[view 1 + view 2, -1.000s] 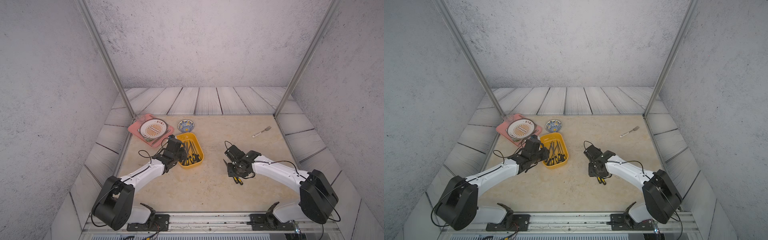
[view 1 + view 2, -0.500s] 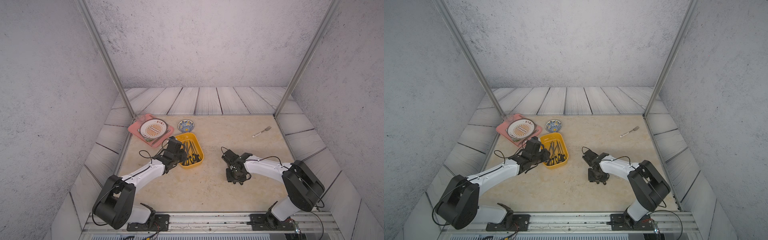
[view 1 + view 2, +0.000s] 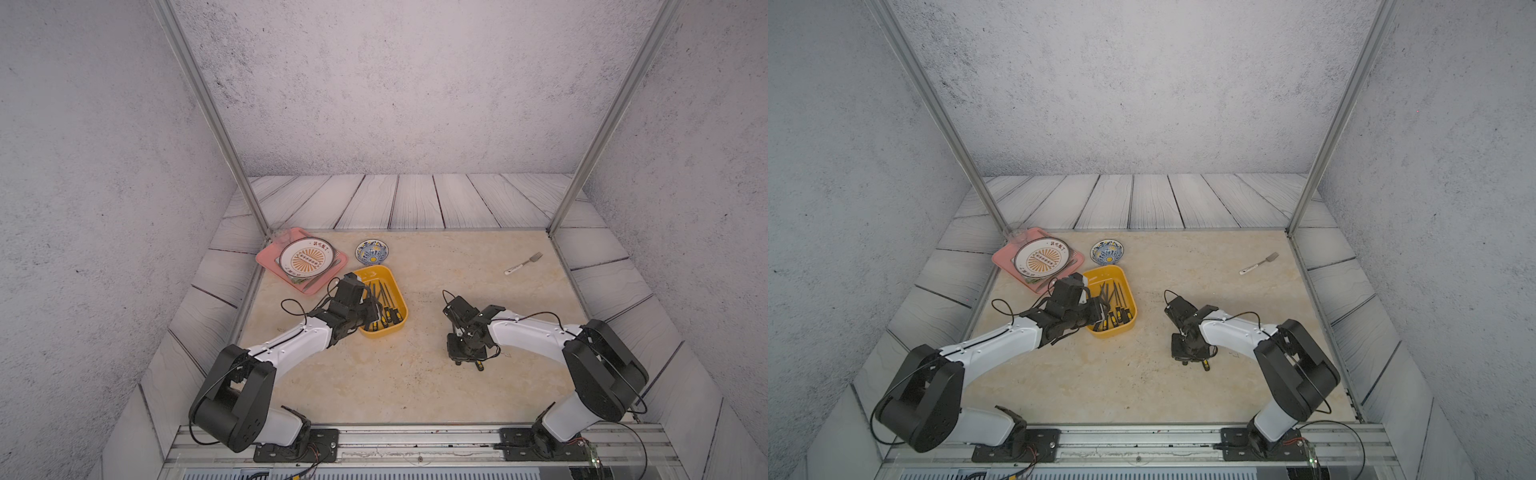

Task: Put the file tool into the storage box
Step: Pick up the file tool from the center of the board, then place the file tool in the storage box.

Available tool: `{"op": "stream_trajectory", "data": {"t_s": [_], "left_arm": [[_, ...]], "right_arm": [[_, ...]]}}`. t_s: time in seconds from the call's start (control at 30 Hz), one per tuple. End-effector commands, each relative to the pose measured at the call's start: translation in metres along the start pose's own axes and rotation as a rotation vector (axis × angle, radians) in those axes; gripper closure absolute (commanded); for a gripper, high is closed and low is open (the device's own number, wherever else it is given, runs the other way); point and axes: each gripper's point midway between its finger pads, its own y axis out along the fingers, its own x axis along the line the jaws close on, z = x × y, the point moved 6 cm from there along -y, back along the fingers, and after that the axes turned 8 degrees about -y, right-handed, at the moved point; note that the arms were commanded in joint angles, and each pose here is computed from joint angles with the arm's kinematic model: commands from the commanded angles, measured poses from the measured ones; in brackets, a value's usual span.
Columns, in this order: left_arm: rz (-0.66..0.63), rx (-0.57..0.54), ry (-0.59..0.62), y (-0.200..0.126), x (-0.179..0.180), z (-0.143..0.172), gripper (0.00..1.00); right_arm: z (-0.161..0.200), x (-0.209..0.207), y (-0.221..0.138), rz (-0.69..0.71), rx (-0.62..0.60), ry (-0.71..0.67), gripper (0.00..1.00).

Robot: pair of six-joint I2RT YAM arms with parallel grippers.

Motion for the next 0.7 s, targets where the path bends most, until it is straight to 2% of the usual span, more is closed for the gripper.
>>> {"op": "stream_trajectory", "data": {"t_s": [0.0, 0.2, 0.33, 0.67], "left_arm": [[0.166, 0.047, 0.039, 0.0, -0.033, 0.001, 0.39], [0.386, 0.112, 0.036, 0.002, -0.069, 0.01, 0.37], [0.484, 0.138, 0.044, 0.002, -0.085, 0.016, 0.37], [0.527, 0.157, 0.067, 0.004, -0.098, 0.025, 0.38]], "right_arm": [[-0.015, 0.026, -0.031, -0.193, -0.13, -0.047, 0.94], [-0.031, 0.058, -0.064, -0.409, -0.216, -0.1, 0.94], [-0.041, 0.071, -0.073, -0.473, -0.225, -0.12, 0.93], [-0.053, 0.097, -0.083, -0.565, -0.222, -0.176, 0.93]]}}
